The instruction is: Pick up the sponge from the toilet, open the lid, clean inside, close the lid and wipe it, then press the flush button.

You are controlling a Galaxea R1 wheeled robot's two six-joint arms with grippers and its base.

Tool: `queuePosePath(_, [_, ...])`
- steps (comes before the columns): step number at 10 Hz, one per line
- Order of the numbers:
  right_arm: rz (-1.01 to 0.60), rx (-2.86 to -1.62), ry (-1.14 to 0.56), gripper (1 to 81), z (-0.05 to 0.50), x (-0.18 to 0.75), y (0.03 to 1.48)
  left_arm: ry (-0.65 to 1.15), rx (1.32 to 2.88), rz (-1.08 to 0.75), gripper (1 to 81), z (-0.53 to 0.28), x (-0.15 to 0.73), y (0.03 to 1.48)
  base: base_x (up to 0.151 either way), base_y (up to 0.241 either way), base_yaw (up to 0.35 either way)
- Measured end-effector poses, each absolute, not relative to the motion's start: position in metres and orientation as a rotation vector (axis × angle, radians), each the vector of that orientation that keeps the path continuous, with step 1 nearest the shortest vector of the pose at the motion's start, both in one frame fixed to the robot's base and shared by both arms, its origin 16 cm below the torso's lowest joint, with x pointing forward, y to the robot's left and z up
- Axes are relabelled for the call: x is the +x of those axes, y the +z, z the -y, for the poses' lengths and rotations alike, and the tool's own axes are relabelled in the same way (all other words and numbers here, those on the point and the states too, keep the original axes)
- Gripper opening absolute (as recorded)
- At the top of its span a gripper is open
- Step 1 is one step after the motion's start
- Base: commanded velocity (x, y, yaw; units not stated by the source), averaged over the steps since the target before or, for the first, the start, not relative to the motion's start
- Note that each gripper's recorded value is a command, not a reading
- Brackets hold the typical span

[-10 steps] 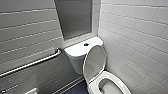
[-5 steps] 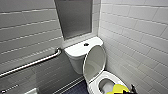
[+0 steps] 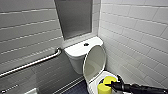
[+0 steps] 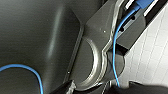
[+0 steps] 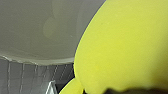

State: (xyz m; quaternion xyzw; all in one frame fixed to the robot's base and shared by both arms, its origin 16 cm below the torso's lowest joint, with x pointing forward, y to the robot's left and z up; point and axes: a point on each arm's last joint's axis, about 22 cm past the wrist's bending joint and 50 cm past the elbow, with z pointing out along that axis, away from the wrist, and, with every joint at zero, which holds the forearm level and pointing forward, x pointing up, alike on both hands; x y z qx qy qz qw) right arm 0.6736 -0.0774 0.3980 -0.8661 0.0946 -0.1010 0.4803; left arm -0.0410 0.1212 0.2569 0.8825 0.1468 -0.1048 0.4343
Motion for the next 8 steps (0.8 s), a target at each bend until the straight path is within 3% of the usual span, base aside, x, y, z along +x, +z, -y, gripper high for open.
queuePosePath(8, [-0.384, -2.144, -0.253, 1.0, 0.006, 0.730, 0.345, -0.264, 2.201, -0.374, 81.1, -0.123, -0.042, 0.256, 0.000, 0.000, 0.000])
